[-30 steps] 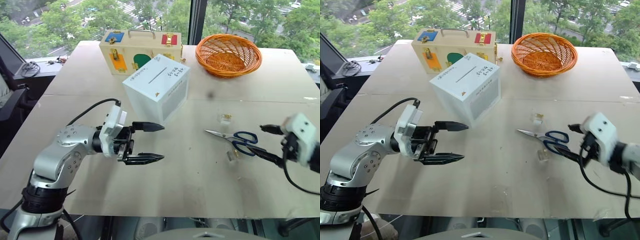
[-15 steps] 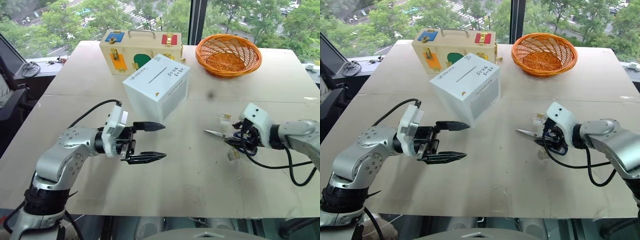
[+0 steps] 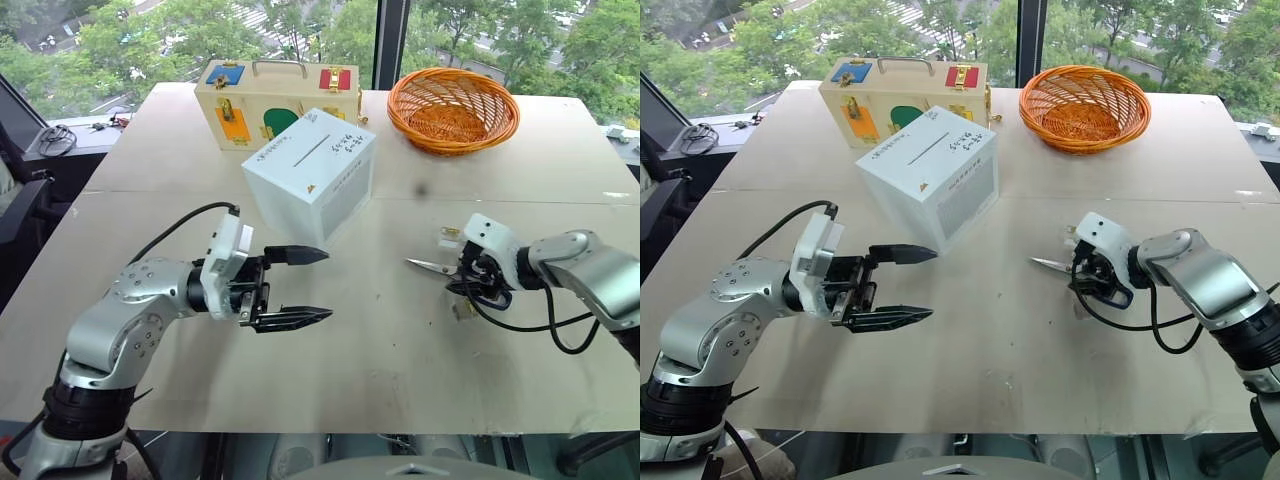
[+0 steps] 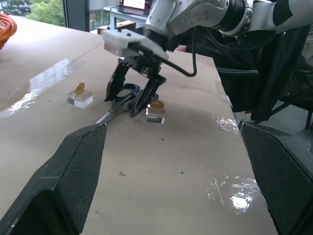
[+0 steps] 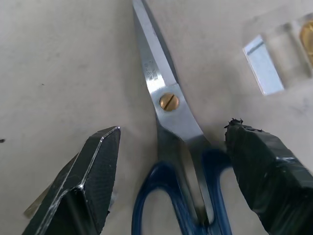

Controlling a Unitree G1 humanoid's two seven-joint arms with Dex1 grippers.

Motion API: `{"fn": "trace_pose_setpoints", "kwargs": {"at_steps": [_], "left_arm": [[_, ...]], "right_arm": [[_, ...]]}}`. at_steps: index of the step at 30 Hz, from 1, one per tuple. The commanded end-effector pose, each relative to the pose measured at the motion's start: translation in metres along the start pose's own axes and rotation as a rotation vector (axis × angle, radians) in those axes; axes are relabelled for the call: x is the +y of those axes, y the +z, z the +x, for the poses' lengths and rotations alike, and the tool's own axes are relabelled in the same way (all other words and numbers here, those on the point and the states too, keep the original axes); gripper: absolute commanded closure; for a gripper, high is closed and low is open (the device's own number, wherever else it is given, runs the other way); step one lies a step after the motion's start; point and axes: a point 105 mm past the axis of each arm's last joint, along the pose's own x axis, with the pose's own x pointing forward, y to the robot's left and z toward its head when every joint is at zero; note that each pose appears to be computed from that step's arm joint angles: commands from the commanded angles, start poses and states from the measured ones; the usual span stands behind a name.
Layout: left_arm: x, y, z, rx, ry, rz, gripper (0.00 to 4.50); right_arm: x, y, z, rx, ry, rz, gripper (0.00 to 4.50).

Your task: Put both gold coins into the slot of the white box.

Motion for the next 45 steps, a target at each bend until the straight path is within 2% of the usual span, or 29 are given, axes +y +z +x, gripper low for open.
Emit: {"fn": "trace_pose_setpoints", "kwargs": {"at_steps": [1,4,7,10,11,13,21,27,31,37,41,45], "left_arm": [[-0.002,0.002,-0.005,0.003,0.008,0.023,0.0],[0.0,0.001,-0.007,0.016,0.029,0.037,0.0],[0.0,-0.001,-0.01,0.027,0.03,0.039,0.0],[0.002,-0.002,-0.011,0.027,0.038,0.041,0.0],[0.002,-0.002,-0.011,0.025,0.039,0.041,0.0],[0.002,-0.002,-0.01,0.025,0.04,0.042,0.0],[0.003,-0.003,-0.008,0.016,0.044,0.043,0.0],[0.005,-0.002,-0.007,0.01,0.043,0.045,0.0],[0.005,-0.001,-0.006,0.007,0.042,0.046,0.0],[0.007,0.0,-0.002,-0.005,0.04,0.05,0.0],[0.008,0.002,-0.001,-0.012,0.04,0.055,0.0],[0.009,0.005,0.001,-0.018,0.035,0.061,0.0]], "right_arm": [[-0.003,-0.003,0.004,0.025,-0.001,-0.013,0.84],[-0.002,-0.01,0.005,0.058,0.006,-0.026,0.84],[0.001,-0.02,0.005,0.096,0.038,-0.05,1.75],[-0.002,-0.025,0.005,0.108,0.038,-0.088,3.12],[-0.005,-0.024,0.004,0.1,0.026,-0.099,3.76],[-0.008,-0.021,0.003,0.079,0.013,-0.101,4.06],[-0.019,0.007,-0.019,-0.055,-0.024,-0.152,4.1],[-0.01,0.024,-0.061,-0.11,0.004,-0.199,4.13],[-0.002,0.021,-0.09,-0.101,-0.004,-0.184,4.14],[-0.013,-0.028,-0.117,-0.01,-0.116,-0.026,4.14],[-0.049,-0.1,-0.136,0.092,-0.347,0.249,4.14],[-0.057,-0.14,-0.143,0.136,-0.438,0.432,4.14]]}}
